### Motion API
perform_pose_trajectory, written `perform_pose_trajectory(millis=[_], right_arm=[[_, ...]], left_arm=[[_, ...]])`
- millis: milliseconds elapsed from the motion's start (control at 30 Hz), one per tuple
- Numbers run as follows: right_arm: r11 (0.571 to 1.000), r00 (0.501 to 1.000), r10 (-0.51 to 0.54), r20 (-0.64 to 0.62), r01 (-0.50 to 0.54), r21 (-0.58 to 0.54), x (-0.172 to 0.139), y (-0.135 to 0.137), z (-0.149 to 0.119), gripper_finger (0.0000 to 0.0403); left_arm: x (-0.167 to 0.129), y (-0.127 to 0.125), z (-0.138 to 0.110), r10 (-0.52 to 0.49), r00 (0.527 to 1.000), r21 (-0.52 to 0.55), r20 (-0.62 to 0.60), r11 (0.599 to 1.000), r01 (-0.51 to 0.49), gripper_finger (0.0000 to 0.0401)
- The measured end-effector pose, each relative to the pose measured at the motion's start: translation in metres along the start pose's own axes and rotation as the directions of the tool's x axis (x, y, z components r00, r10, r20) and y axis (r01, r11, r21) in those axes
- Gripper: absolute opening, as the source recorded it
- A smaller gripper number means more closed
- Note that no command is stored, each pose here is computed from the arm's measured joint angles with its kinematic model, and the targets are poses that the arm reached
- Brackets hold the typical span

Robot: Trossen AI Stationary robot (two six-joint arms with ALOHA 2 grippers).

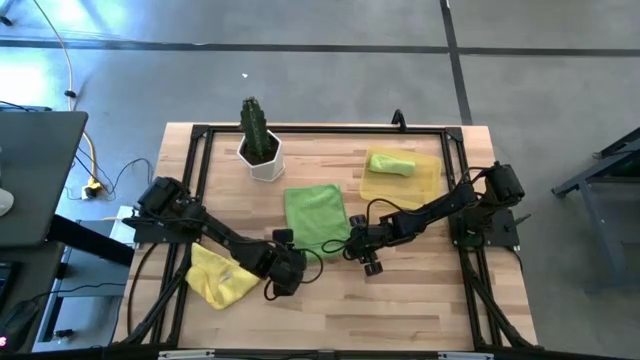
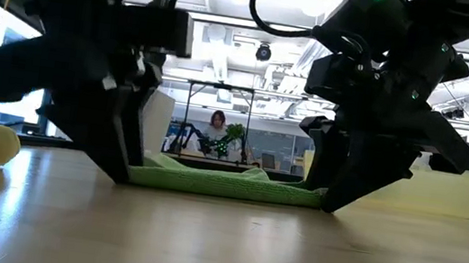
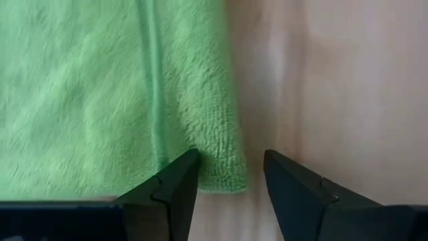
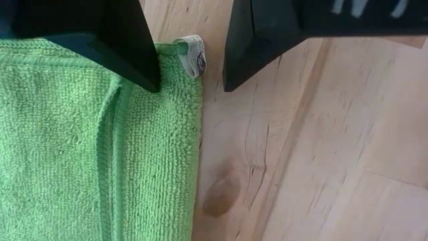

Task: Roll microfiber towels into tight, uniform cylinder then place into a basket
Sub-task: Roll the green microfiber cloth

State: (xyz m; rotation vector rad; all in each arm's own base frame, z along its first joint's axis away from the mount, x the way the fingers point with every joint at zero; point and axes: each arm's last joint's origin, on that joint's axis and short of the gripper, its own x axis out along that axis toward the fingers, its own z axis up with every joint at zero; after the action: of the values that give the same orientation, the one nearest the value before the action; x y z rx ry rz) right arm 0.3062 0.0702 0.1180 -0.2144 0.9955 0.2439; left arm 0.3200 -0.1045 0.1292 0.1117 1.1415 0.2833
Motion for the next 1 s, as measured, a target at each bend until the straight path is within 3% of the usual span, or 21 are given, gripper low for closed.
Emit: perform_pose_trajectory(millis=[400,567,767,900,1000], right_arm=[[1.000,1.000,0.001,0.018,-0.001,-0.002,0.000,0.000,0.002,0.0150],[1.000,1.000,0.002,0.016,-0.003,0.023,0.001,0.001,0.001,0.0105],[0.998,0.999,-0.036,0.003,0.036,0.050,0.001,0.000,0.001,0.0016],[0.996,1.000,-0.031,0.002,0.031,0.088,0.000,0.000,0.001,0.0013],[0.988,0.999,0.038,0.007,-0.039,0.147,-0.002,-0.004,0.000,0.0010]], left_arm=[[0.008,0.008,-0.001,-0.028,0.997,-0.183,-0.075,0.983,0.013,0.0143],[0.011,0.010,-0.001,-0.056,0.994,-0.251,-0.092,0.968,0.031,0.0089],[0.012,0.011,-0.001,-0.054,0.994,-0.293,-0.095,0.956,0.024,0.0013],[0.009,0.011,0.000,-0.077,0.993,-0.330,-0.094,0.943,0.042,0.0010],[0.004,0.014,0.002,-0.119,0.989,-0.370,-0.092,0.926,0.077,0.0011]])
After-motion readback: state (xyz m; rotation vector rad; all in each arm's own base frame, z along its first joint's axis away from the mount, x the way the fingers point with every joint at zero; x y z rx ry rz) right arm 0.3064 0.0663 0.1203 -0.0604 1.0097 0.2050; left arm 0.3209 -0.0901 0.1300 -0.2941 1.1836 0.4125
